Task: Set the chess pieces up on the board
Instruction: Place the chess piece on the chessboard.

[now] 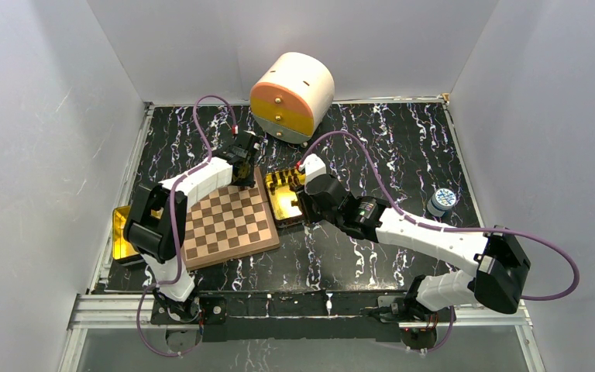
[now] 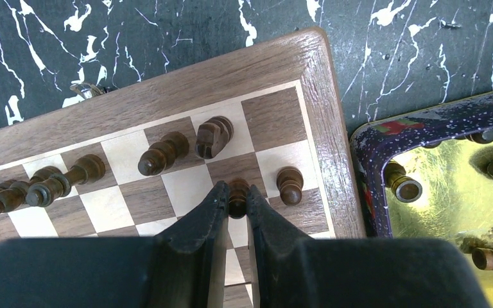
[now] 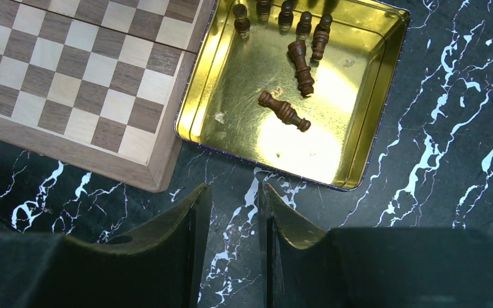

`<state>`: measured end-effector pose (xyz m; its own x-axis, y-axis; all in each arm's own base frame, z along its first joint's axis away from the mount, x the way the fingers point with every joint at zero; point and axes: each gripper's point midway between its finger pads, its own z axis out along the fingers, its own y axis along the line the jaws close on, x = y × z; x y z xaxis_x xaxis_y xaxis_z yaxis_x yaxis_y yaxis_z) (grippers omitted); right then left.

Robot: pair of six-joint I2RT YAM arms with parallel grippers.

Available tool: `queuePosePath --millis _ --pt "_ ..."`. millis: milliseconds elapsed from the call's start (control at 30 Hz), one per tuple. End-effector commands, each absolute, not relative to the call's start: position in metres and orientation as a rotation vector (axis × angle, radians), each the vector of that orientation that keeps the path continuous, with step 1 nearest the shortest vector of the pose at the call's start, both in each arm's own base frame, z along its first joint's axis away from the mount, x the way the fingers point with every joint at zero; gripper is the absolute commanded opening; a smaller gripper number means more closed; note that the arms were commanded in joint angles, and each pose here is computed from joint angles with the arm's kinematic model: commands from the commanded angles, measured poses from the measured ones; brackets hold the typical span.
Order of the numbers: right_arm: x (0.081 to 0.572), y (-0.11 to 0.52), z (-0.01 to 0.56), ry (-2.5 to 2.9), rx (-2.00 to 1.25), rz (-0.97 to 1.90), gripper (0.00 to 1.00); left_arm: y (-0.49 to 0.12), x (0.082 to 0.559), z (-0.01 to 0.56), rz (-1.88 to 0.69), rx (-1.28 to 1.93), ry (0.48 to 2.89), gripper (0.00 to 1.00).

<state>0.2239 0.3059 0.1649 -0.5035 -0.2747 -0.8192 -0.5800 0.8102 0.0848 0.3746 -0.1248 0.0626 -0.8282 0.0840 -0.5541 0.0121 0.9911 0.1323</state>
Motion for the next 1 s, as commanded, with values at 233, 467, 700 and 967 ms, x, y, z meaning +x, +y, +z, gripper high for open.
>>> queuePosePath --millis 233,467,700,967 --pt "0.234 0.311 0.181 2.062 -0.59 0.457 0.42 -0.122 0.388 0.069 0.187 0.049 2.514 0.12" --pt "0.233 0.312 0.179 2.064 -0.594 0.458 0.42 -0.121 0.388 0.071 0.193 0.05 2.509 0.19" --pt "0.232 0.316 0.175 2.076 -0.604 0.475 0.42 -0.12 0.388 0.089 0.19 0.046 2.496 0.27" --pt "0.231 0.337 0.171 2.124 -0.624 0.597 0.43 -0.12 0.381 0.129 0.135 0.037 2.448 0.36"
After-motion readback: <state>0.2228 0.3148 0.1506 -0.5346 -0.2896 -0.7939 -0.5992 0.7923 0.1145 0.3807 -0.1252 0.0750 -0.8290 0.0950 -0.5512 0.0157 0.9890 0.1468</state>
